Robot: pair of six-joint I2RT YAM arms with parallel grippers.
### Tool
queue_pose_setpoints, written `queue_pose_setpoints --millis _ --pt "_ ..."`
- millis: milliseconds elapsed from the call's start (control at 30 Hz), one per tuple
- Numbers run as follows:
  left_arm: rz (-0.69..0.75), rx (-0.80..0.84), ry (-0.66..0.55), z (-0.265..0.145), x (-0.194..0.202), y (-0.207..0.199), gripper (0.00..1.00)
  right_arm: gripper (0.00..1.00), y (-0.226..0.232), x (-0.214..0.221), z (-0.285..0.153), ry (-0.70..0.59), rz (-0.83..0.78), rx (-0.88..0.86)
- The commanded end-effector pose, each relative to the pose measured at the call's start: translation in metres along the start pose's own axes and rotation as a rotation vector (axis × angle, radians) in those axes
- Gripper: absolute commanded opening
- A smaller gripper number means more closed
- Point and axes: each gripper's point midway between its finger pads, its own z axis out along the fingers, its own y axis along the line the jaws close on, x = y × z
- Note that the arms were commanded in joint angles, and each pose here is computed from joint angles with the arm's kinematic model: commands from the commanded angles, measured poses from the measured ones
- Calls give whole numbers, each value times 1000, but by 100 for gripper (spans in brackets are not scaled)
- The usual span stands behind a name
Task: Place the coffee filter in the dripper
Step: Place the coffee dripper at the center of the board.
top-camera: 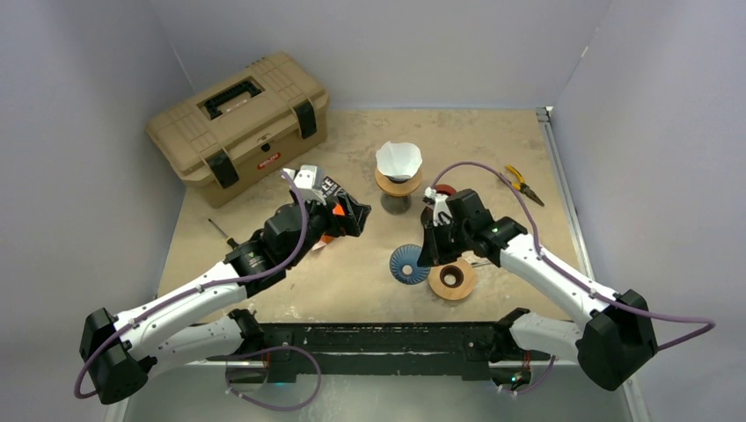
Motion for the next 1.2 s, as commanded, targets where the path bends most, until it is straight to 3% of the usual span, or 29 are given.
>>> queue_pose_setpoints --millis 0,267,533,633,900,1167 --pt "-17 20 -63 -4 -27 -10 94 18 12 -15 6 -51 -21 -46" --pt "-13 10 -69 -8 -30 -8 94 26 13 -5 27 15 -31 -44" --pt "-19 10 -63 -7 -29 -8 94 54 24 -19 20 -28 -52 -44" --pt "-21 9 -9 -5 -16 -8 94 65 29 -28 13 -59 -62 -50" --pt "-52 78 126 11 17 -25 93 84 39 -70 -24 -210 -66 11" --pt "-121 204 283 32 79 -57 94 85 43 -119 -87 -459 -74 124"
